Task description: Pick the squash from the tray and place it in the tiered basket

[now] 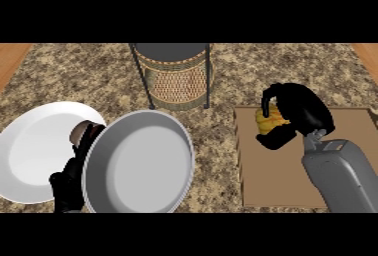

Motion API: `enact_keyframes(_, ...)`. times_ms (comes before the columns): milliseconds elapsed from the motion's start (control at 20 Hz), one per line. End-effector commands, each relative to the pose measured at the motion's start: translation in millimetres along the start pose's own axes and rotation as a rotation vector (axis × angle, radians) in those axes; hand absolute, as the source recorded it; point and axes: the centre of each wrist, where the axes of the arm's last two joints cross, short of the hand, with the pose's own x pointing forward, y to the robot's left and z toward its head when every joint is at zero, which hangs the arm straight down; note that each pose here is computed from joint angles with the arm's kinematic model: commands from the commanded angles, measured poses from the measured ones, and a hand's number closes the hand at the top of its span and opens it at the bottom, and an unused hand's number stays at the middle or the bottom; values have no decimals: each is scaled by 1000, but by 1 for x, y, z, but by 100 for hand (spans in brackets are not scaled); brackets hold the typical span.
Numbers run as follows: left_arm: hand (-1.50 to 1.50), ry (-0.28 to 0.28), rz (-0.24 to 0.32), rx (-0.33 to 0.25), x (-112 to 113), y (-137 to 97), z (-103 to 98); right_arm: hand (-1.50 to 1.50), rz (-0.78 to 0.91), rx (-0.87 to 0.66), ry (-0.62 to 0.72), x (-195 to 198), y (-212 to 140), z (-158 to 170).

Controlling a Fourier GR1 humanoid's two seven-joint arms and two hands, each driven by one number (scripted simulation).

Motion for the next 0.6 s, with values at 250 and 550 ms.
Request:
enact_keyframes(250,0,152,-4,-15,-24,-10,4,150,-213,-299,-196,37,-109,49)
enact_keyframes(550,0,143,5,-36,-25,-13,13,150,-180,-353,-237,66,-165,76)
